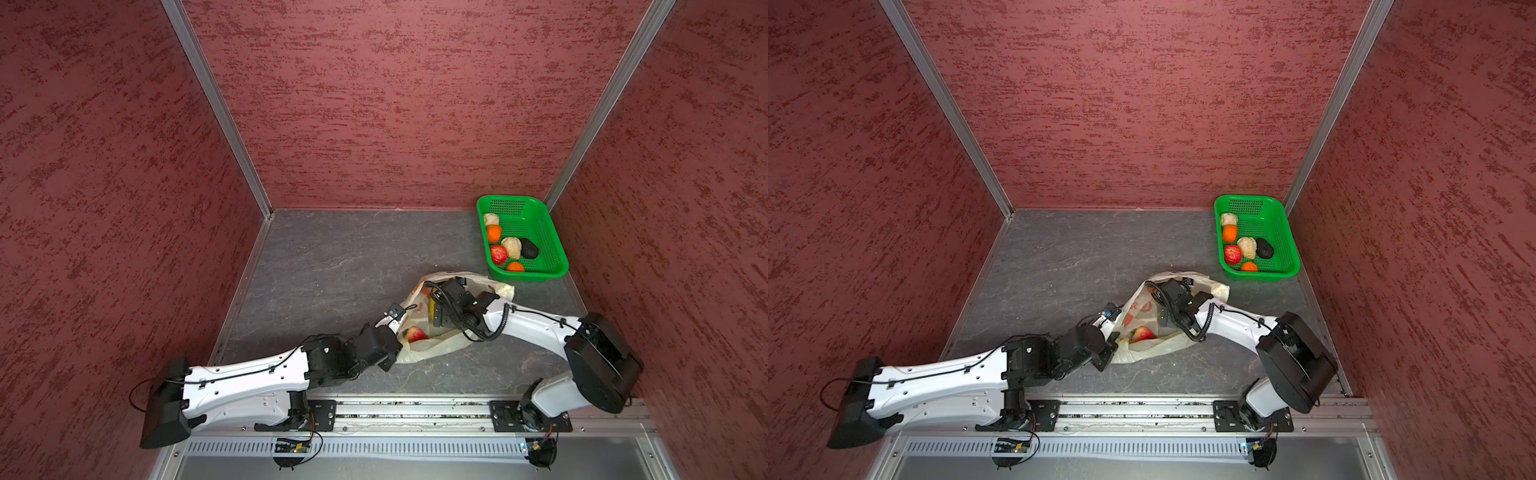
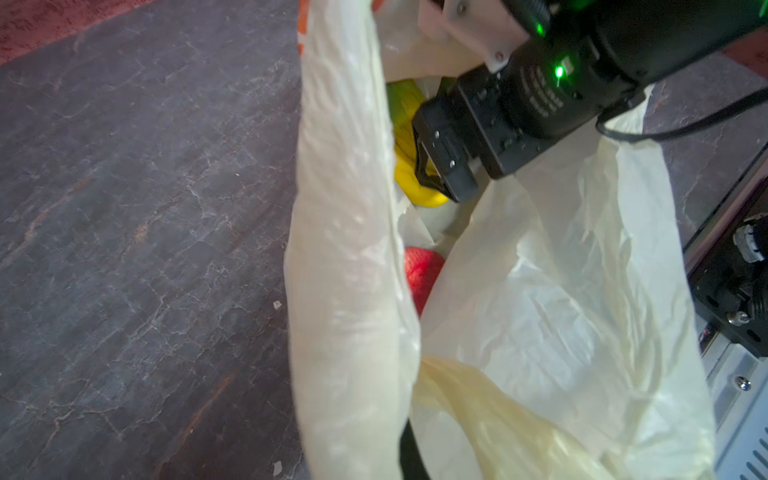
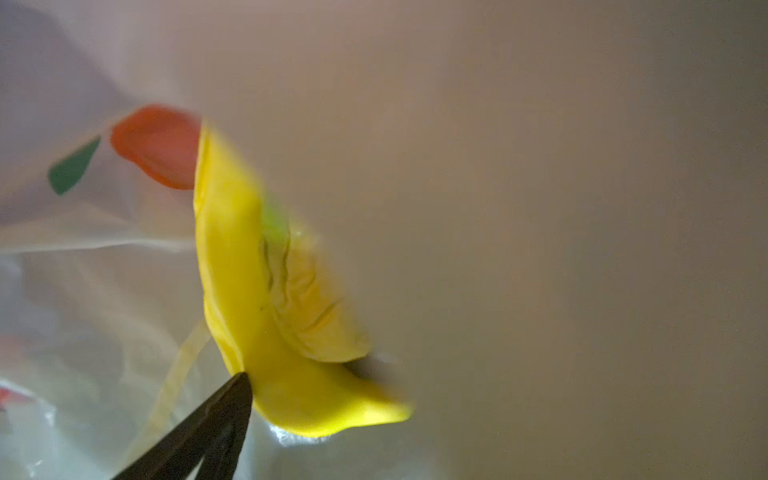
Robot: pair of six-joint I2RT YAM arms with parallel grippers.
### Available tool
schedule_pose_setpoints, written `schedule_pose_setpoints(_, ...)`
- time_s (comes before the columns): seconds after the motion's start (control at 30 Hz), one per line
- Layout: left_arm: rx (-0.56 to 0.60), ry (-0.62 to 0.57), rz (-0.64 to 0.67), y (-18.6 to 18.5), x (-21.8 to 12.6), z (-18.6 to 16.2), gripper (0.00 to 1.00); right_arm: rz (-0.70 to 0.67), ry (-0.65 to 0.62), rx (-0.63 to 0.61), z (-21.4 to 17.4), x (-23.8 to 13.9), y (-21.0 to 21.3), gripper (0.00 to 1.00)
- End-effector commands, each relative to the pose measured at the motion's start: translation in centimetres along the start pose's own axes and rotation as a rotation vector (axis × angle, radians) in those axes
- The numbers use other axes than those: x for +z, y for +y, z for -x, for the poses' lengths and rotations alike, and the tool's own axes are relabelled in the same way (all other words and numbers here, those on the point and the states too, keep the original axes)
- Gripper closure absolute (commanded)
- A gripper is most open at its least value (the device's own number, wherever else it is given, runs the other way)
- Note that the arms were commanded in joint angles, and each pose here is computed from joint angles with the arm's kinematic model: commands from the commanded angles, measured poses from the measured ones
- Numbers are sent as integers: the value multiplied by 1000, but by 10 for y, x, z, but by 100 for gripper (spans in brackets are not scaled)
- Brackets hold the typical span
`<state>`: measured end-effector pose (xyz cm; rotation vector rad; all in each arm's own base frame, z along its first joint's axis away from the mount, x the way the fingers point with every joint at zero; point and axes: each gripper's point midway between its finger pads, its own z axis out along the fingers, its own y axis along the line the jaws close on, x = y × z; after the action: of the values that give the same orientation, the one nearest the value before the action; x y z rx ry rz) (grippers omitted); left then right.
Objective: Untie the knot of the plastic bag and take out the fruit
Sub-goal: 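Close the right gripper on the green elongated fruit inside the bag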
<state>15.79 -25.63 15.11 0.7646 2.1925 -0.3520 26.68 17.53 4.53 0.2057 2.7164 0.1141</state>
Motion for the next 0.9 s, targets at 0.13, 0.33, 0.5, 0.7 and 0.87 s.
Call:
schedule_pose_setpoints(0.13,-18,13,67,2,9,-5,100,195,-30,36,16,-23,35,2)
schedule_pose_setpoints(0.33,-18,-12,88,4,8,3,100,233,-11,59,11,-54,34,2)
schedule_pose_setpoints(0.5,-19,-10,82,2,9,3,100,212,-41,135,26,-52,32,2)
schedule_pose_setpoints(0.7,-17,-19,81,-1,8,5,100,147,-122,268,50,-34,29,3)
schedule_pose_setpoints(0.87,-11,-2,95,-4,10,4,100,92,-153,333,62,-9,18,9)
